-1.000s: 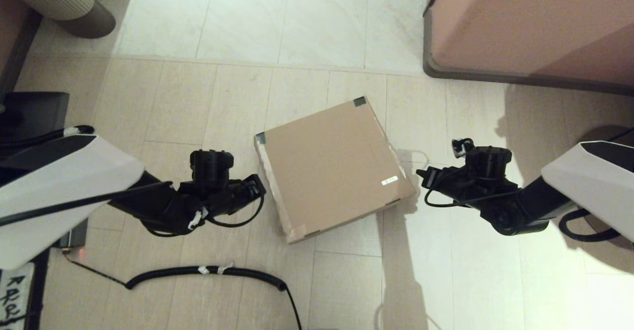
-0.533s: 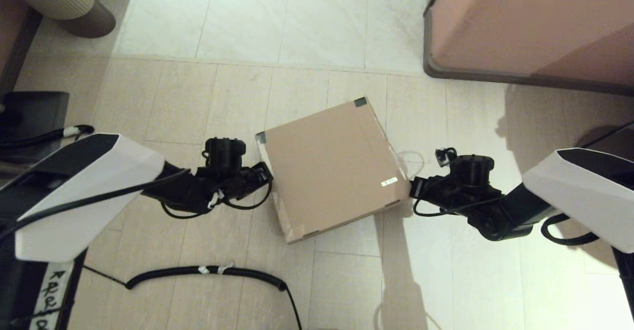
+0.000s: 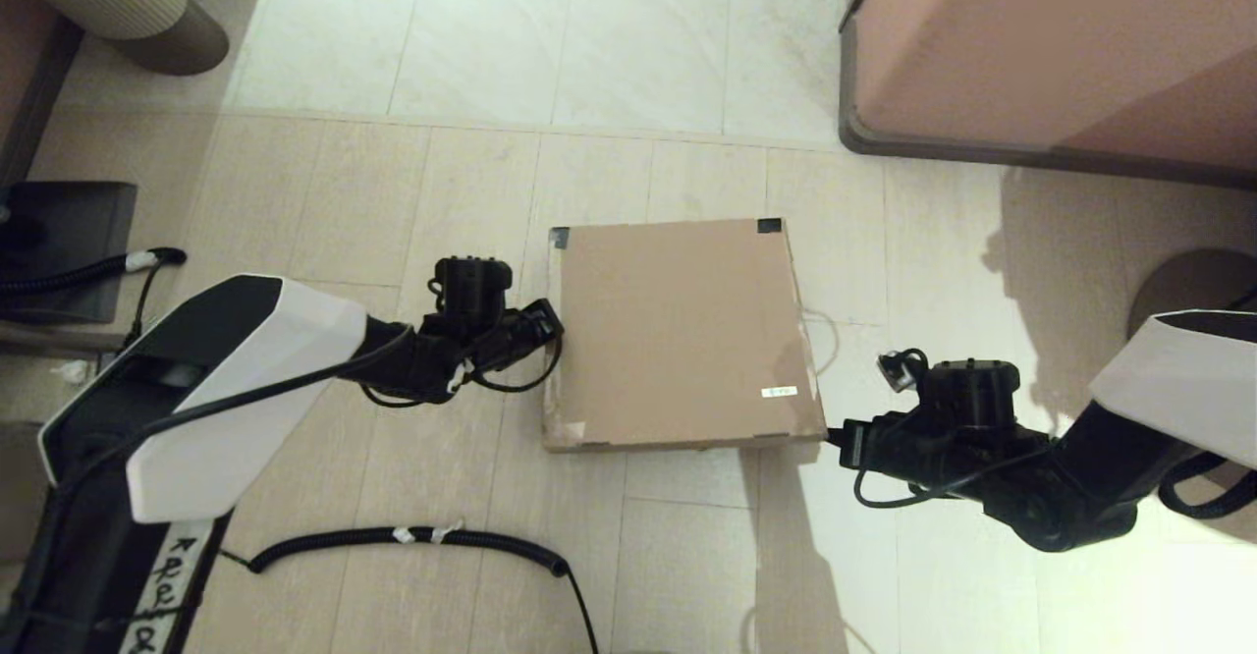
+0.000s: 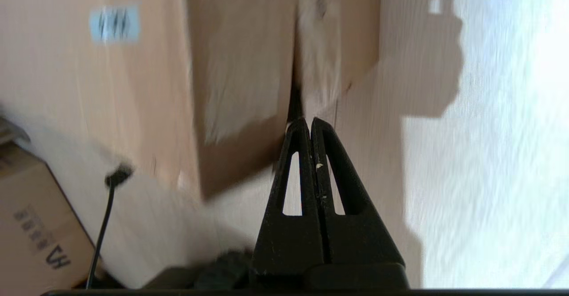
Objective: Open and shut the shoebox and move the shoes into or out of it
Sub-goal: Open the shoe box
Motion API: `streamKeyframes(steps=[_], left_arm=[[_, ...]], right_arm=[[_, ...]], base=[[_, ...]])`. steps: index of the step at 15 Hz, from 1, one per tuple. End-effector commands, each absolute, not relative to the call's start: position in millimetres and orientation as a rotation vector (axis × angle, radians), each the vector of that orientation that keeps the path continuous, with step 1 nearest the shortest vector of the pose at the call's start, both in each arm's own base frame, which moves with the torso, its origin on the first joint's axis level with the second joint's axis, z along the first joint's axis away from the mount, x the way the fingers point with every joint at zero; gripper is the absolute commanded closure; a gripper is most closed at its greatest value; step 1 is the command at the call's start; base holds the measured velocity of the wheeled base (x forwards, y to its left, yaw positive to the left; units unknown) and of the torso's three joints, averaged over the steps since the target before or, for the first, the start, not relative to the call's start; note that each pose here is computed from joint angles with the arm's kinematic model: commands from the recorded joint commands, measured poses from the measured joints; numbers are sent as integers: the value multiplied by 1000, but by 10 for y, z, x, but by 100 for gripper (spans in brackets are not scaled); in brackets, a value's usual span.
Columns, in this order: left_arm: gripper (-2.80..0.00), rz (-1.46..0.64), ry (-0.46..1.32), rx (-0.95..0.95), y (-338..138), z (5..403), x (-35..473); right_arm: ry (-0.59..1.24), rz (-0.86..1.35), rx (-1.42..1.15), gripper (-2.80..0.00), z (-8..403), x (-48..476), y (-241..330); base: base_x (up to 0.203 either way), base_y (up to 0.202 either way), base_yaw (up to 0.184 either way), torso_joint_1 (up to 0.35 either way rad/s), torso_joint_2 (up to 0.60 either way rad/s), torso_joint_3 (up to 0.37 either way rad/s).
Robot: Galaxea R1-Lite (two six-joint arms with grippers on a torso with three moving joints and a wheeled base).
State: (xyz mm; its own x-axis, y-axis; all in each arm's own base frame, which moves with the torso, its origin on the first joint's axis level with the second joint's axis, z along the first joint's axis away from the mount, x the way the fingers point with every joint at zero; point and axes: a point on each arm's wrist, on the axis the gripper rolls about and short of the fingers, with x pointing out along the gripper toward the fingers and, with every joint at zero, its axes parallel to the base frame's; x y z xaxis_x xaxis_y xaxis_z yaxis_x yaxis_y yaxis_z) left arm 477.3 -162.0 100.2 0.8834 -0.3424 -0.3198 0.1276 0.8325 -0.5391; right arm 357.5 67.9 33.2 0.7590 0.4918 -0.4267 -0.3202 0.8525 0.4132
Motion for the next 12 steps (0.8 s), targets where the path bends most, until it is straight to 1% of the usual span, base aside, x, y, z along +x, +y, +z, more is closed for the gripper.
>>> streamKeyframes(steps=[1,3,6,9,12], left_arm=[[0,-272,404,-540,-1686,995,4824],[0,-285,379,-545,-1724,1041,4867],[0,-277,402,-540,-1725,1046,4868],[0,-225,432,-539,-1507,1090,4778],[0,-175,490,-537,-1311,1007,4648]], right_arm=[[562,453,330,0,317,3430,661],[578,455,330,0,252,3315,657],[595,456,328,0,180,3203,670],[542,394,345,0,228,3330,447],[495,372,348,0,262,3512,358]], base=[[0,0,0,0,0,0],[0,0,0,0,0,0],[0,0,0,0,0,0],[0,0,0,0,0,0],[0,0,0,0,0,0]])
